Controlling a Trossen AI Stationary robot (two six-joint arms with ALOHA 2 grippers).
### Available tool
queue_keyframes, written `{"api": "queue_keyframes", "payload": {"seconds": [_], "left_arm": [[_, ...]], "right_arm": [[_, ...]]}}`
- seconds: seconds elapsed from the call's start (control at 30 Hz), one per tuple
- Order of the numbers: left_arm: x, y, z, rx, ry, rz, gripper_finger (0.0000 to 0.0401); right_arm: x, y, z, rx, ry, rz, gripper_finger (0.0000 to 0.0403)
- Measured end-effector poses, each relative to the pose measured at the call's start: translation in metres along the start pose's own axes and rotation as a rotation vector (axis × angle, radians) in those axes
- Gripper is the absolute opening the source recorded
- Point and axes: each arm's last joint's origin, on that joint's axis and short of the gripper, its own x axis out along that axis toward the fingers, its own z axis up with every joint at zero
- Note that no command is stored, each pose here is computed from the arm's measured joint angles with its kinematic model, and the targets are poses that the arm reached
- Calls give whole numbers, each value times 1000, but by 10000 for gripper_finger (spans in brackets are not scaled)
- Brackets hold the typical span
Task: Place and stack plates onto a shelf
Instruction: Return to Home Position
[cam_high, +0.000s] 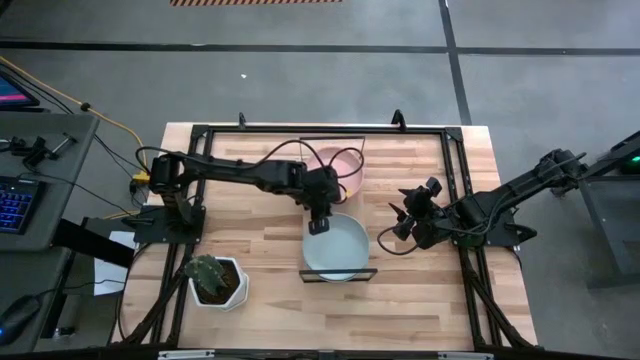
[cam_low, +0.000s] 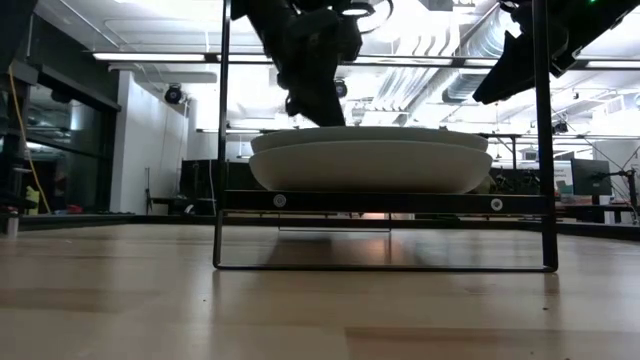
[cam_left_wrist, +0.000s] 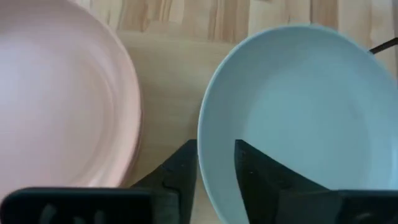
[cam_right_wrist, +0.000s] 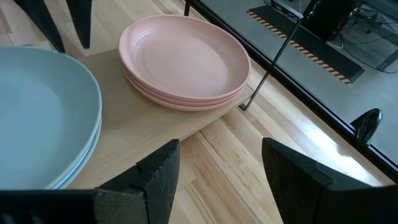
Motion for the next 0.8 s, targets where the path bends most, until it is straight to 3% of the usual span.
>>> {"api": "queue_keyframes", "payload": {"seconds": [0.2,0.3,0.4,0.6,0.8], "left_arm": [[-27,1,8,27,20,12,138],[-45,1,3,38,-26,47,142],[-58,1,-7,66,-161,89,139],[-75,-2,-54,140,-552,9,132],[-74,-6,-124,217,-844,-81,131]], "right_arm": [[0,0,0,-4,1,-1,210],[0,-1,-1,-19,4,-5,211],[0,-1,-1,-53,9,-12,210],[0,-2,-2,-61,13,-17,210],[1,-2,0,-61,-10,-31,210]]}}
